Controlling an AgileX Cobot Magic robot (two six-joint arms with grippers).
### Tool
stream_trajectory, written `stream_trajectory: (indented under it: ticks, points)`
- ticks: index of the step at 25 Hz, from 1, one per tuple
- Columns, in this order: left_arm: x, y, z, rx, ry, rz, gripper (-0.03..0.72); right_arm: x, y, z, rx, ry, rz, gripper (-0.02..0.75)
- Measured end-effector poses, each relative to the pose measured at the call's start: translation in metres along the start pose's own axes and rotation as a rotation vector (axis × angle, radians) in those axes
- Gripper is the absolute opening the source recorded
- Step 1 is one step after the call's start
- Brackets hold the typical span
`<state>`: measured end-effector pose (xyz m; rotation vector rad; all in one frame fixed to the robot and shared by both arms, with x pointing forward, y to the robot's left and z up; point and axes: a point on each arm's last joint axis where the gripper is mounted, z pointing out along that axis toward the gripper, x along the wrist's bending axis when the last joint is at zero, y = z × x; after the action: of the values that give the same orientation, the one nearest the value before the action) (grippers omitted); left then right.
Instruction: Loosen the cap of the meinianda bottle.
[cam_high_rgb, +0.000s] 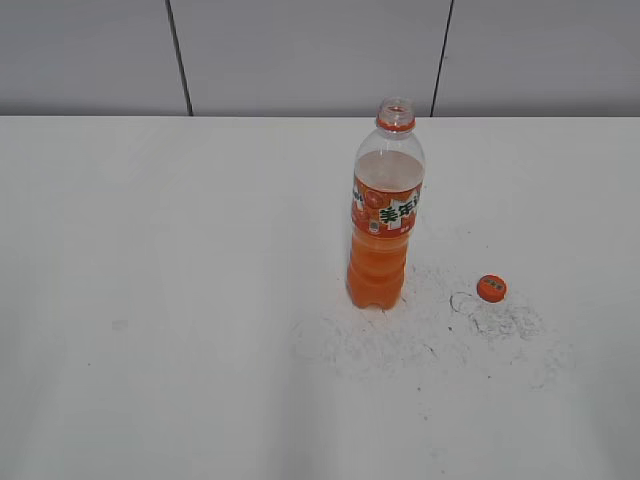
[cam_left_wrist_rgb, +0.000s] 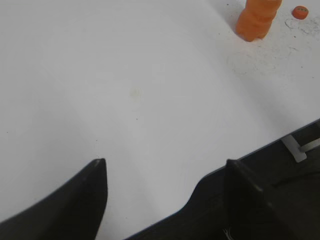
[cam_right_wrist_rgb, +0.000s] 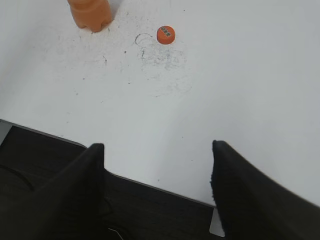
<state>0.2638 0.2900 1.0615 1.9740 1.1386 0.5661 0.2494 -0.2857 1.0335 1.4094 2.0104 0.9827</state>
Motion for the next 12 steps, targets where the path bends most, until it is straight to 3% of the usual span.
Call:
stream_trajectory:
  ticks: [12]
  points:
    - [-0.0002, -0.0006, -0.0013, -0.01, 0.01, -0.023, 0.543, 0.0, 0.0, 0.0, 0.0, -0.001, -0.001, 0.493]
